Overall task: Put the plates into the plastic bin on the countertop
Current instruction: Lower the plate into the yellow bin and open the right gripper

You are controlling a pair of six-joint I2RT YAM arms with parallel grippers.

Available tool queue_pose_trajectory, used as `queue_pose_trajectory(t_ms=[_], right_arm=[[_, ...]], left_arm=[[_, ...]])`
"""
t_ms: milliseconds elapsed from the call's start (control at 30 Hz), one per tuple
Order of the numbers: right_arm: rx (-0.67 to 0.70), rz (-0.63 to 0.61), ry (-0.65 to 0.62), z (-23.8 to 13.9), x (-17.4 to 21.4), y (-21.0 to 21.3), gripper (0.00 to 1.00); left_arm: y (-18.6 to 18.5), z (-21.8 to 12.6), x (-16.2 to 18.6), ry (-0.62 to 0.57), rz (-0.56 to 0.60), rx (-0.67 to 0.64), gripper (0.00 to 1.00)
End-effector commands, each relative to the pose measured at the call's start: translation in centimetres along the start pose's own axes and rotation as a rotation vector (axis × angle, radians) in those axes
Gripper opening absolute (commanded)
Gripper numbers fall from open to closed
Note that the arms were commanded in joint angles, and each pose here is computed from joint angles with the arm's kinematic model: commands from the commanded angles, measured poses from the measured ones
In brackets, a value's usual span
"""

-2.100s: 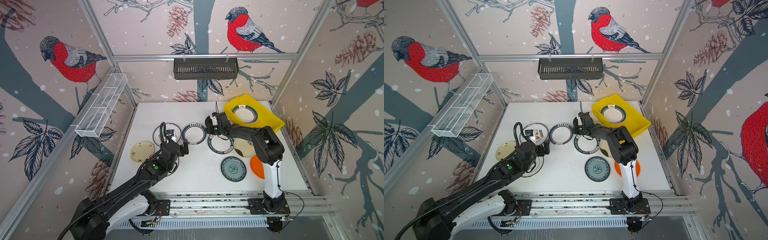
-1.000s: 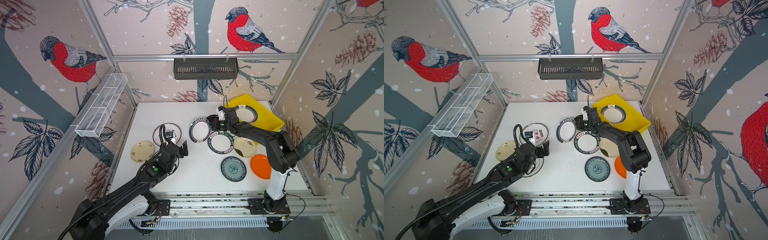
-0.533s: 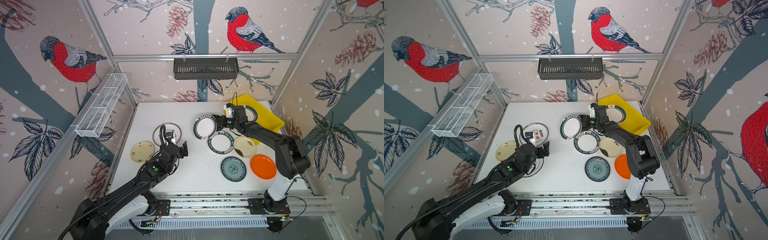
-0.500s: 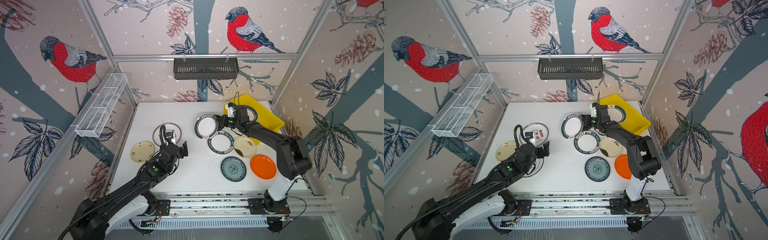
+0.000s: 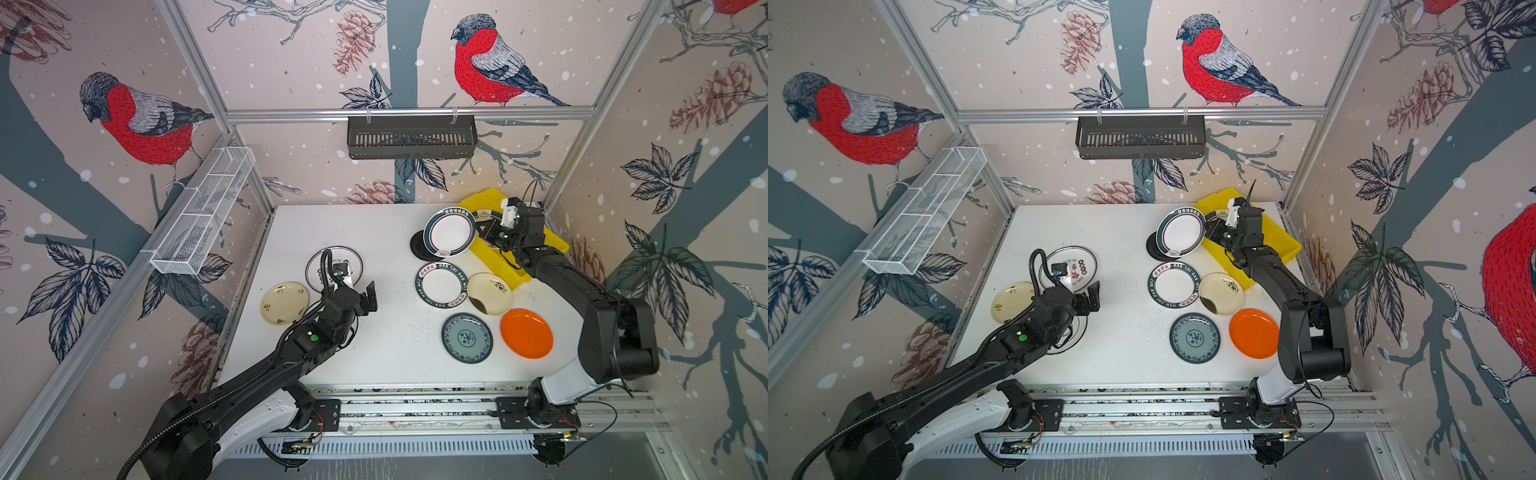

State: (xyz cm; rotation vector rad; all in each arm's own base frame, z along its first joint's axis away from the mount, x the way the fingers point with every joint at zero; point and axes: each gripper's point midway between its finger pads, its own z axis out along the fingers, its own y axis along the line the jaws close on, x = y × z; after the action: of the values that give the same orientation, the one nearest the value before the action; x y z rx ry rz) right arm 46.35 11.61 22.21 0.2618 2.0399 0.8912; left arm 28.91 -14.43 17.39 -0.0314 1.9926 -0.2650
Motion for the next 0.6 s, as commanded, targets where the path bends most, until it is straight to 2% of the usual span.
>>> queue_pose_trajectory(t_ms=[0, 333, 567], right_arm=[[-0.031, 0.018, -0.109, -1.7, -3.3, -0.3, 0.00], [0.054, 0.097, -0.266, -6.2, -8.2, -6.0, 0.00], [0.100, 0.149, -0.317, -7.3, -9.2, -9.1, 0.00]], left_arm=[[-0.4, 0.0, -1.0, -0.029, -0.027, 0.015, 0.98], [-0.7, -0.1, -1.9, -0.051, -0.019, 0.017, 0.98], [-0.9, 0.0, -1.8, -0.045, -0.029, 0.025, 0.98]])
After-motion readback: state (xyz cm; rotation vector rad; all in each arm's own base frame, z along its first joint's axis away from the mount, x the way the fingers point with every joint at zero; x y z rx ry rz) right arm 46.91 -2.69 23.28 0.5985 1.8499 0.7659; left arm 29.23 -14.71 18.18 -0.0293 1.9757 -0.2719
